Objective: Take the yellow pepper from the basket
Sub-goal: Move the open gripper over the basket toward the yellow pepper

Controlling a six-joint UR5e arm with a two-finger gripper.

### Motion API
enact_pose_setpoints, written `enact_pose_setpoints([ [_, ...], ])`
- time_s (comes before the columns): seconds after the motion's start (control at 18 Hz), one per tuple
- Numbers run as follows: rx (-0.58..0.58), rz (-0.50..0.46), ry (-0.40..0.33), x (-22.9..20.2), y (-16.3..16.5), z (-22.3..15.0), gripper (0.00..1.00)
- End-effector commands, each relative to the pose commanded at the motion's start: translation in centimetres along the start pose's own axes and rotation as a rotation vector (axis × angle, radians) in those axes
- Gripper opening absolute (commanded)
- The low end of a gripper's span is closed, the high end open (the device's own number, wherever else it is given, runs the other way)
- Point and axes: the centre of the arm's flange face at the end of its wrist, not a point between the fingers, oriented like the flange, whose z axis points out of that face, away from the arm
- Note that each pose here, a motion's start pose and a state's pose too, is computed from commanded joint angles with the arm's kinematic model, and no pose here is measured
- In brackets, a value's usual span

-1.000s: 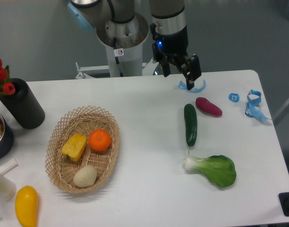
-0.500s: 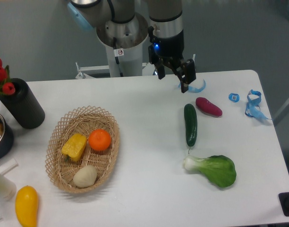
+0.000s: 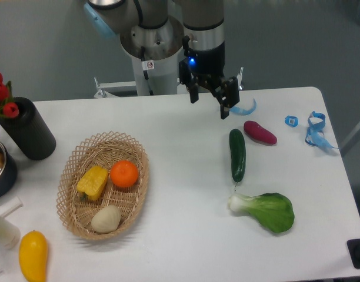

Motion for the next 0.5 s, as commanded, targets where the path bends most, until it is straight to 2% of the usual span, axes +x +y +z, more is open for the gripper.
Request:
enact_pose_setpoints([
  [0.17,0.002,-0.12,0.015,0.4,-0.9,0.6,1.0],
  [0.5,0.03,-0.244,0.067,2.9,-5.4,2.3,1.0],
])
